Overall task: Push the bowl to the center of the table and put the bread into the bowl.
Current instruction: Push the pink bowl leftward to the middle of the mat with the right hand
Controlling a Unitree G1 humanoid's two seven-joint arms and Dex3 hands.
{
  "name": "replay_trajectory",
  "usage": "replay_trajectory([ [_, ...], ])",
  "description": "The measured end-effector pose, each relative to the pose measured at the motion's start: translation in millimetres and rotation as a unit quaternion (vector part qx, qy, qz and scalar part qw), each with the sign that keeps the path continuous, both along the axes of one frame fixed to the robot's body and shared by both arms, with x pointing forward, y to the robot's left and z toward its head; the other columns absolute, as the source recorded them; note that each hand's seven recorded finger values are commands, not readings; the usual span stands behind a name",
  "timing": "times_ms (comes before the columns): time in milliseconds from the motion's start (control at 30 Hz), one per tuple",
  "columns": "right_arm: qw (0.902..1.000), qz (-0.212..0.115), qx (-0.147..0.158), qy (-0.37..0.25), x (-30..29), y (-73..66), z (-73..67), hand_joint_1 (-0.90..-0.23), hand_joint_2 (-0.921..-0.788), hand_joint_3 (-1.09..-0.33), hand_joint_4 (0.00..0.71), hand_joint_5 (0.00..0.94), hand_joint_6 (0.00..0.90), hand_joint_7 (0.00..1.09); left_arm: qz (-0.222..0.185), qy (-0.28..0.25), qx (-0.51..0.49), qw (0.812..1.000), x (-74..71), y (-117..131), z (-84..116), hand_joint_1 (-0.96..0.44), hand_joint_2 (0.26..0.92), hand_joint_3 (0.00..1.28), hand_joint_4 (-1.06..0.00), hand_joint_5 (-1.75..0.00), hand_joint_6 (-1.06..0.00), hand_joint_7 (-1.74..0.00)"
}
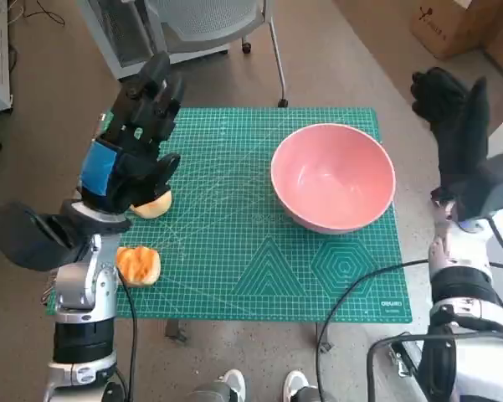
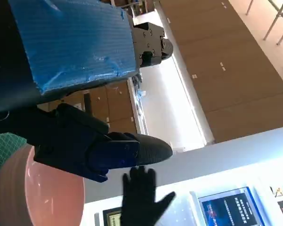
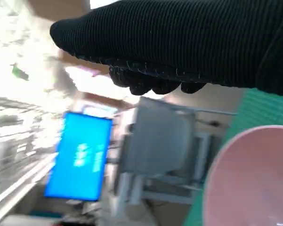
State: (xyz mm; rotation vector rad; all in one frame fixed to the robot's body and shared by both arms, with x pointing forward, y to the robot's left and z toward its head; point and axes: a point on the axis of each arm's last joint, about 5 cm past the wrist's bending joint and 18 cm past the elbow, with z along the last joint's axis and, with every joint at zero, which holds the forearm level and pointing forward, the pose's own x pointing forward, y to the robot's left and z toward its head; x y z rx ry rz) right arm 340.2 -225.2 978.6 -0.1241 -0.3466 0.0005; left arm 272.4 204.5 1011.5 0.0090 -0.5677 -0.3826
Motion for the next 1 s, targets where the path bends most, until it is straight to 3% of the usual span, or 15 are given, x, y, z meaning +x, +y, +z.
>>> replay_trajectory([
  [300, 0.9977, -0.021, 0.02, 0.061, 0.1, 2.6, -11.7, -0.631, -0.921, -0.838, 0.123, 0.004, 0.277, 0.0, 0.002, 0.0, 0.005, 1.0, -0.1, 2, 0, -0.66, 0.899, 0.4, 0.0, 0.0, 0.0, -0.23],
  [700, 0.9874, -0.012, 0.068, 0.142, -1.3, 20.8, -33.8, -0.626, -0.921, -0.825, 0.079, 0.0, 0.294, 0.01, -0.002, 0.006, 0.005, 1.0, -2.3, 5, -4, -0.66, 0.918, 0.36, 0.0, 0.0, 0.0, -0.23],
  [1000, 0.9829, 0.001, 0.094, 0.158, -1.0, 33.8, -39.8, -0.64, -0.921, -0.846, 0.079, 0.003, 0.289, 0.0, 0.004, 0.012, 0.008, 1.0, -5.5, 12, -7, -0.65, 0.921, 0.34, 0.0, 0.0, 0.0, -0.21],
])
